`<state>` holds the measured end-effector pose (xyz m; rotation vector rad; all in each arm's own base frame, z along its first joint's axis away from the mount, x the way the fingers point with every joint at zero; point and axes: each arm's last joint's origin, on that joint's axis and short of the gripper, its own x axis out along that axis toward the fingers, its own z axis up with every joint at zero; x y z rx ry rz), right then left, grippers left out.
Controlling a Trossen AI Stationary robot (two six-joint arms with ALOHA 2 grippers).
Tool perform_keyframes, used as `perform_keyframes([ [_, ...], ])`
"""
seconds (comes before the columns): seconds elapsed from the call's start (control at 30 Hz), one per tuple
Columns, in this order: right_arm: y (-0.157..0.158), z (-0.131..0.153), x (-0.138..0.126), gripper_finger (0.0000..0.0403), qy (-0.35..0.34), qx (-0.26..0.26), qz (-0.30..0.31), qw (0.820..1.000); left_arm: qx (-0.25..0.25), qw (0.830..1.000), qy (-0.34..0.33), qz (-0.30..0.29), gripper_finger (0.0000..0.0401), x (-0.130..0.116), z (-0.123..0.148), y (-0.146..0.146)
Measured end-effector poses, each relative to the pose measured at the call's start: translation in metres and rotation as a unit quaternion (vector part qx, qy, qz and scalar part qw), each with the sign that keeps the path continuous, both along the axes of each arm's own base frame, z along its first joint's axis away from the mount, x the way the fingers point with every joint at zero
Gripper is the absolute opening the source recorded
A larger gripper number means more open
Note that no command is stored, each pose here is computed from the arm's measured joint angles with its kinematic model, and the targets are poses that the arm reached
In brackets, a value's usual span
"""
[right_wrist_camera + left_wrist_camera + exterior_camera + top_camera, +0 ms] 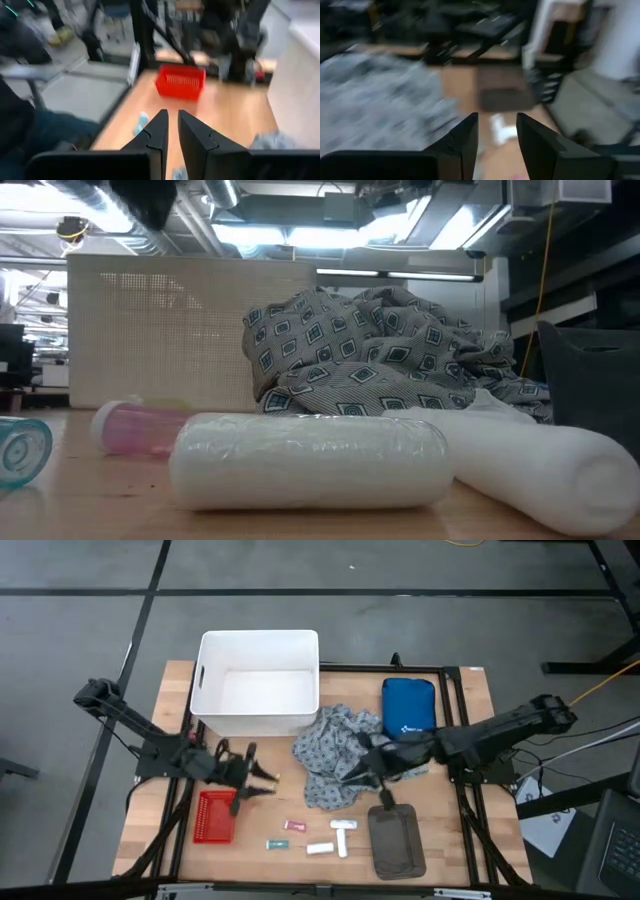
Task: Pick & Place Medicine items
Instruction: Put the top white rolled gauze into the black bin
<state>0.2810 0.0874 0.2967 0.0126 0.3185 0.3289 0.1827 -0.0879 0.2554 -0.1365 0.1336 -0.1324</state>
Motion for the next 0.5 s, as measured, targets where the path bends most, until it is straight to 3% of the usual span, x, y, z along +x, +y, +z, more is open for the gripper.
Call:
perform_keyframes([
  [0.1,0.005,-0.021,0.013,0.0045,0.042,0.005,-0.029,0.999,-0.005,1.0,0.0,-0.017,0.013,0.001,-0.007,-0.02],
  [0.23,0.012,-0.041,0.022,0.0045,0.091,0.034,-0.043,0.994,0.001,0.998,0.043,0.035,0.013,0.002,-0.031,-0.046],
  [0.5,0.031,-0.052,0.02,0.0047,0.142,0.115,-0.058,0.981,-0.039,0.997,0.05,0.047,0.013,0.011,-0.068,-0.082],
])
